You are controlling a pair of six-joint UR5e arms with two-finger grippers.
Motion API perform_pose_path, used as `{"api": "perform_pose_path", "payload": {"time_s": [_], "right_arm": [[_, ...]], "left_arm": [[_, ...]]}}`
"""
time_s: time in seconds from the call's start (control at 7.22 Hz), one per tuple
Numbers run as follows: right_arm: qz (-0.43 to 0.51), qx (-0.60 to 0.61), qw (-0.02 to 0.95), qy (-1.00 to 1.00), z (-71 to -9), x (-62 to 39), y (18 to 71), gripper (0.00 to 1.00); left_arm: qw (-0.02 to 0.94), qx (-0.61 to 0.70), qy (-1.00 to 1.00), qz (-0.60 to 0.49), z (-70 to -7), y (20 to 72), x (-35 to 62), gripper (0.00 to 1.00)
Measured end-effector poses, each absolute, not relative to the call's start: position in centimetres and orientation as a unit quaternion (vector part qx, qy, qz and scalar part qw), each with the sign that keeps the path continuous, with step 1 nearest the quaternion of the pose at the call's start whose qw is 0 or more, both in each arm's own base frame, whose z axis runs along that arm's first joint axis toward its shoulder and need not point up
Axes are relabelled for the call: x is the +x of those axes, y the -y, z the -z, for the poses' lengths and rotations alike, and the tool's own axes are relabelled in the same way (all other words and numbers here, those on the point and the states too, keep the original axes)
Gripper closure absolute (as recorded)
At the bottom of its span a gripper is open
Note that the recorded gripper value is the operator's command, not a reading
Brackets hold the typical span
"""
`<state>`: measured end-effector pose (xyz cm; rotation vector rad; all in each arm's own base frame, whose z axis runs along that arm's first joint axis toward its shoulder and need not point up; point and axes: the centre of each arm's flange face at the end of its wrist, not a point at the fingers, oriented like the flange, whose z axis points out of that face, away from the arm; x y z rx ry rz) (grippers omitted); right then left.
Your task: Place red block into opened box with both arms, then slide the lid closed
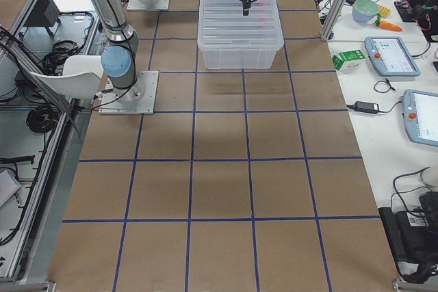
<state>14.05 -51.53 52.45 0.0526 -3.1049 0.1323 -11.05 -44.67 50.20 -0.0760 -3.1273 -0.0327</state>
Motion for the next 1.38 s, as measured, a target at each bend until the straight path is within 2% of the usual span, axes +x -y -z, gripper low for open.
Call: {"api": "perform_pose_path", "payload": {"time_s": [0.83, 1.38], "right_arm": [[-0.033, 0.027, 0.018, 0.999, -51.7, 13.9, 52.0, 0.0], [0.016, 0.051, 0.022, 0.998, -42.7, 12.0, 57.6, 0.01]], "left_arm": [[0.005, -0.026, 1.0, 0.011, -50.3, 44.5, -11.0, 0.0], [0.006, -0.025, 1.0, 0.01, -50.2, 44.6, -11.0, 0.0]]}}
